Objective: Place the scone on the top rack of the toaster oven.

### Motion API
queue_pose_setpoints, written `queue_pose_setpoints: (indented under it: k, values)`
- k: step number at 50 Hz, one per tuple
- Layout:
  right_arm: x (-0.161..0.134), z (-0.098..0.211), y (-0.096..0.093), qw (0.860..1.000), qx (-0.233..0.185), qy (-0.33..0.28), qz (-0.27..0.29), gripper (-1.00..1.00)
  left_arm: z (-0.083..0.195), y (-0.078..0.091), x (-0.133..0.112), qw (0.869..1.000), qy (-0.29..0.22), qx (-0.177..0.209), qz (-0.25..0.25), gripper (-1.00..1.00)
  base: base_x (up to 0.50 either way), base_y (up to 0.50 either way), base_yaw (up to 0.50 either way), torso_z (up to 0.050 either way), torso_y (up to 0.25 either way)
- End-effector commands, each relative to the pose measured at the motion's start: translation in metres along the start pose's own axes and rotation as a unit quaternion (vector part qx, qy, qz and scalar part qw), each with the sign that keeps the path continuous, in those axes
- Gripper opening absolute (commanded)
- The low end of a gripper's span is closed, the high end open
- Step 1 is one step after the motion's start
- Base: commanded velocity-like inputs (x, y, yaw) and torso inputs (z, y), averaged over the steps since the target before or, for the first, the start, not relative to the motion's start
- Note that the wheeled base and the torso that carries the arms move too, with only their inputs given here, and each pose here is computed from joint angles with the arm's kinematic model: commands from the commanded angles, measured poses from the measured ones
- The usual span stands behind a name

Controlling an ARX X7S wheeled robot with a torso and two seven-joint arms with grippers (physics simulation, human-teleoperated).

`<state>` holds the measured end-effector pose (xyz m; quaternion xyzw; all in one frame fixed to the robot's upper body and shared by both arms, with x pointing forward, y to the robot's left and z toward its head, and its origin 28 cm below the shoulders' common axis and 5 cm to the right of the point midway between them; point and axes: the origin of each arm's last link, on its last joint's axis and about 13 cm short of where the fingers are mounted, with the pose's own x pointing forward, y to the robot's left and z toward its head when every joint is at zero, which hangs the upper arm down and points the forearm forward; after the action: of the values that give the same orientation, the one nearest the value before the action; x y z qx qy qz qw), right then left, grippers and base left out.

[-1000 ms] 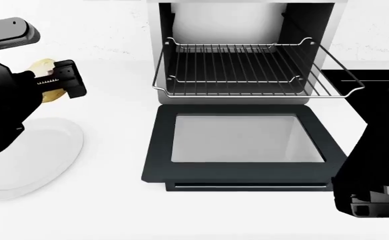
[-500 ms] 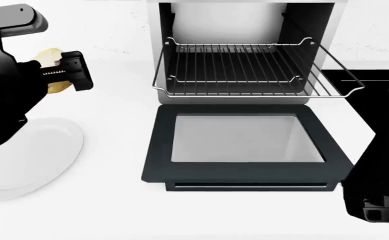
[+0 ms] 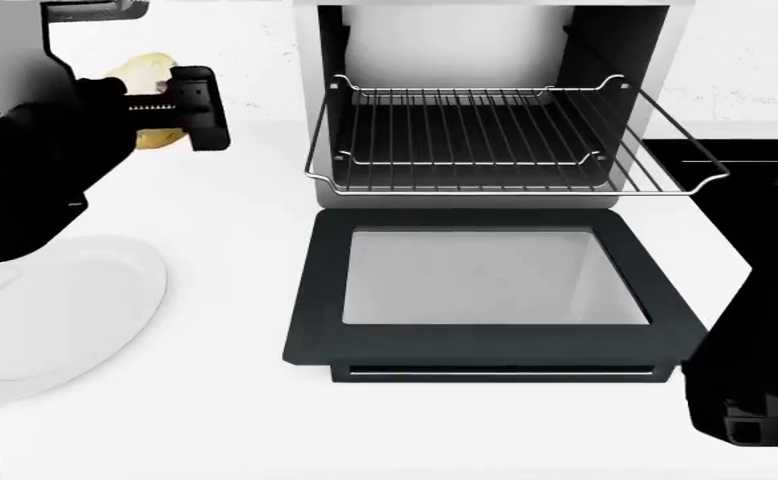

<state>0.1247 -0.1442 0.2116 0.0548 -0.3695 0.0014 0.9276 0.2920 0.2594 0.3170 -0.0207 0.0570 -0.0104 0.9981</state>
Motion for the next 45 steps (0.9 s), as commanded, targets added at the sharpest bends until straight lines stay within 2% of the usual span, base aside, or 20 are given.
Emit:
queue_pose_setpoints:
  k: [1,17,31,45]
  values:
    - [-0.002,0.001,-0.001,1.0,0.0,-0.001,0.001,1.0,0.012,-0.015,0.003,0.999,-0.015,0.015,-0.031,-1.0,0.0,0.0,0.0,0.0,0.0]
    - [-0.001,0.001,-0.001,1.0,0.001,-0.002,0.001,1.0,0.026,-0.035,0.002,0.997,-0.029,0.038,-0.068,-1.0,0.0,0.0,0.0,0.0,0.0]
    - [0.0,0.0,0.0,1.0,0.003,-0.002,0.002,1.0,0.032,-0.042,-0.001,0.994,-0.041,0.05,-0.089,-1.0,0.0,0.0,0.0,0.0,0.001]
    - [-0.001,0.001,-0.001,1.0,0.005,-0.003,0.002,1.0,0.038,-0.062,-0.002,0.989,-0.045,0.064,-0.123,-1.0,0.0,0.0,0.0,0.0,0.001]
